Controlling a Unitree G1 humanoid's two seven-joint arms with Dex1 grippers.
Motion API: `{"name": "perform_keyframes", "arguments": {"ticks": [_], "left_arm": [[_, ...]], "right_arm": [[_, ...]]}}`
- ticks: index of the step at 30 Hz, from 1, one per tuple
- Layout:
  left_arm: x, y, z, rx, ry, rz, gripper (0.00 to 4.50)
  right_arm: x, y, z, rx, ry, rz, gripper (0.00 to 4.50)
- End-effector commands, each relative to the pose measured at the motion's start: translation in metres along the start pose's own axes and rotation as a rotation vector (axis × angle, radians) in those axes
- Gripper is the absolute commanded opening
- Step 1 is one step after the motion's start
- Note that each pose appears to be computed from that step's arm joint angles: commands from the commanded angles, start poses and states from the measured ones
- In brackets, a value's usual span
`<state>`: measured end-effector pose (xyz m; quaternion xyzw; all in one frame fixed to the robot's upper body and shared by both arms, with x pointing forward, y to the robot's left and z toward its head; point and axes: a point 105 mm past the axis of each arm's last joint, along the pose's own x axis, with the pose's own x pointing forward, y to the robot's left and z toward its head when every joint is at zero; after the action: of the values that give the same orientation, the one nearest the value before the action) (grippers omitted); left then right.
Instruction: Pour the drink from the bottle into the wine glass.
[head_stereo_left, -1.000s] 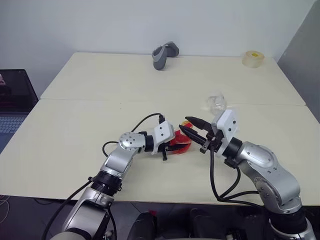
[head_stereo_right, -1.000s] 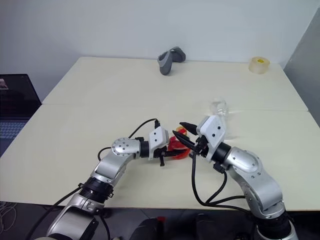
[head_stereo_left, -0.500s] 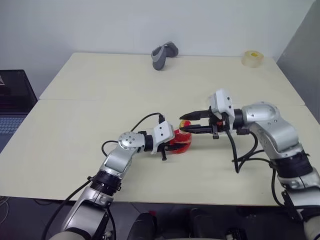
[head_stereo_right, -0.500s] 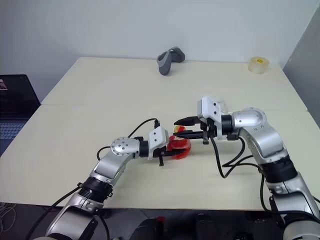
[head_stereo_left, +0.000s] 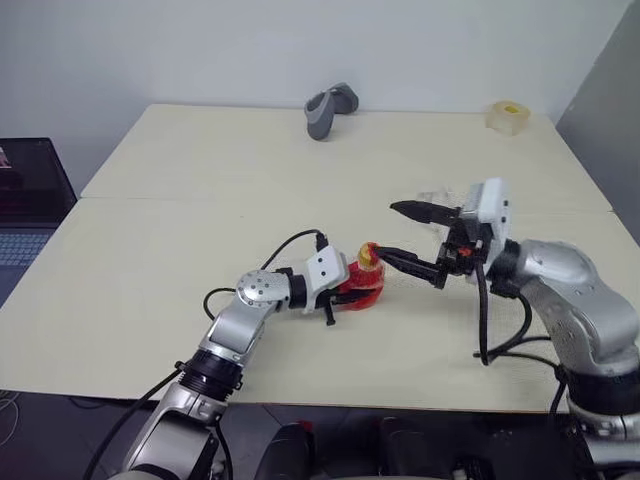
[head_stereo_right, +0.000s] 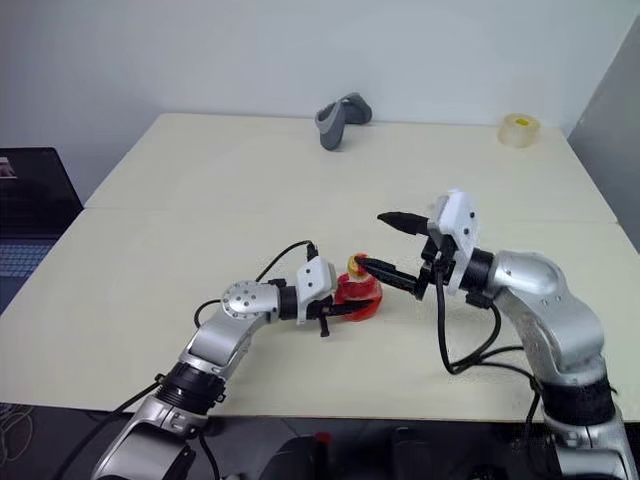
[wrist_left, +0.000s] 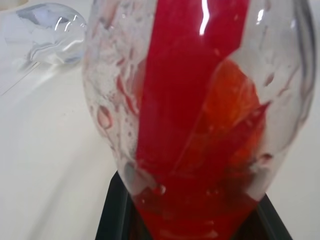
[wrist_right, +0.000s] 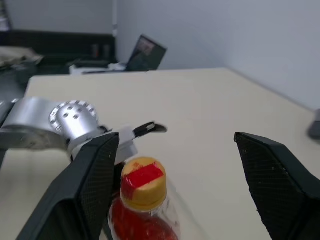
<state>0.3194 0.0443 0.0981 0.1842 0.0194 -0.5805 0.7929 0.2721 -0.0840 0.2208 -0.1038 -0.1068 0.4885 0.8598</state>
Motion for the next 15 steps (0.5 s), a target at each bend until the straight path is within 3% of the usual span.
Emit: {"name": "perform_keyframes", "arguments": {"ticks": [1,7,15], "left_arm": [[-0.005,0.003,0.005,0.007,-0.020,0.023,0.85],[-0.001,0.005,0.009,0.009,-0.027,0.022,0.85],[-0.002,0.007,0.007,0.010,-0.026,0.028,0.84]], "right_arm": [[0.008,0.021,0.008,-0.055,-0.048,-0.077,3.92],[0.023,0.015,-0.007,-0.100,-0.026,-0.175,3.92],[0.020,0.002,-0.016,-0.145,0.012,-0.207,3.92]]}}
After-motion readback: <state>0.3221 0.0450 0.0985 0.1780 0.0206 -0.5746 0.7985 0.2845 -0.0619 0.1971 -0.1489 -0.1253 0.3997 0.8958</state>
